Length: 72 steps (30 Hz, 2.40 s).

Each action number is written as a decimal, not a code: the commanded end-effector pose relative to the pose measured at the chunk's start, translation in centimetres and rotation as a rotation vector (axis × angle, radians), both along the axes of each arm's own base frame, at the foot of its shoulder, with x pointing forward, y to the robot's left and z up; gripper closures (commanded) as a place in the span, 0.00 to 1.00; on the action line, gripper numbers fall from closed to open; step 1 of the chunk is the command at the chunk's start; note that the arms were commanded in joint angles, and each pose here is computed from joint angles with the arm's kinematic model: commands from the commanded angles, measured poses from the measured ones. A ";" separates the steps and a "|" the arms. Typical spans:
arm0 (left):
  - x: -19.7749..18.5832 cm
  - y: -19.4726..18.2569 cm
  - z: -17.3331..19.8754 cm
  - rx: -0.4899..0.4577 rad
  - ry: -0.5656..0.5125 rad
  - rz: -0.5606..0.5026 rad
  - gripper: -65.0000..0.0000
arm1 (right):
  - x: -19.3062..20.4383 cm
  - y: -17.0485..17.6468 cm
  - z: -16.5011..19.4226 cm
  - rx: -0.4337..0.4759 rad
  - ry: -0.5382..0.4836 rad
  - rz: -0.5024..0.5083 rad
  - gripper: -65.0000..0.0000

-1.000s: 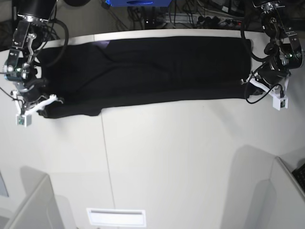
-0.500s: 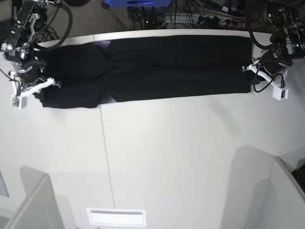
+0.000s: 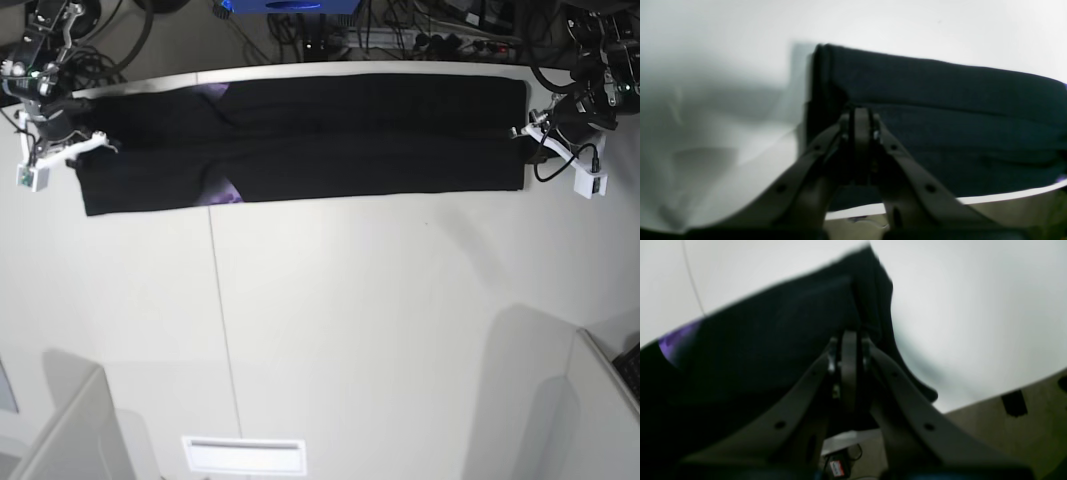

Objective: Fold the T-shirt properly

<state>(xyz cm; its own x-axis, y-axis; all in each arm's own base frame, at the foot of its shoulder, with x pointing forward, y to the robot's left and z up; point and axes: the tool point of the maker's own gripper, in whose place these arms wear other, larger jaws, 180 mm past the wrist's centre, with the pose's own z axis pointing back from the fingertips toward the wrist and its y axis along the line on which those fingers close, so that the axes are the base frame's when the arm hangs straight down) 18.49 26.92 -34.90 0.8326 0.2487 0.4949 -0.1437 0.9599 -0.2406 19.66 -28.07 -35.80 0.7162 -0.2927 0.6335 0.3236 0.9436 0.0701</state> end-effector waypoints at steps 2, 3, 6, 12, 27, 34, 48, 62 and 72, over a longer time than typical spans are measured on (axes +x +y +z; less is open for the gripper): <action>-0.3 0.9 0.1 0.061 0.002 -0.006 1.00 | 0.5 -0.5 0.3 -0.014 -0.023 -0.001 1.00; -0.8 1.2 -0.2 0.080 0.019 -0.005 1.00 | 0.4 -0.6 -0.1 -0.007 -0.013 -0.005 1.00; -1.4 1.4 -0.5 0.094 0.038 -0.004 1.00 | 0.2 -0.9 -0.7 -0.002 0.006 -0.010 1.00; -2.1 0.9 -1.1 0.086 0.065 -0.019 1.00 | -0.2 -0.8 -1.0 0.005 0.026 -0.010 1.00; -2.3 0.1 -1.5 0.077 0.079 -0.044 0.62 | -1.3 -0.6 -1.7 0.027 0.088 -0.016 0.66; -2.9 -0.4 -1.5 0.064 0.084 -0.048 0.11 | -0.5 -0.7 -0.7 0.006 0.022 -0.013 0.58; -2.1 -1.6 -2.7 -0.063 0.029 0.121 1.00 | 1.8 4.4 -1.1 0.044 -0.089 0.201 1.00; -0.7 -3.8 -9.4 0.106 0.205 0.054 1.00 | 2.8 1.9 -7.6 0.150 0.041 0.089 1.00; 7.1 -5.3 -8.9 0.045 0.126 0.053 1.00 | 9.7 -0.4 -7.8 0.200 0.009 0.055 1.00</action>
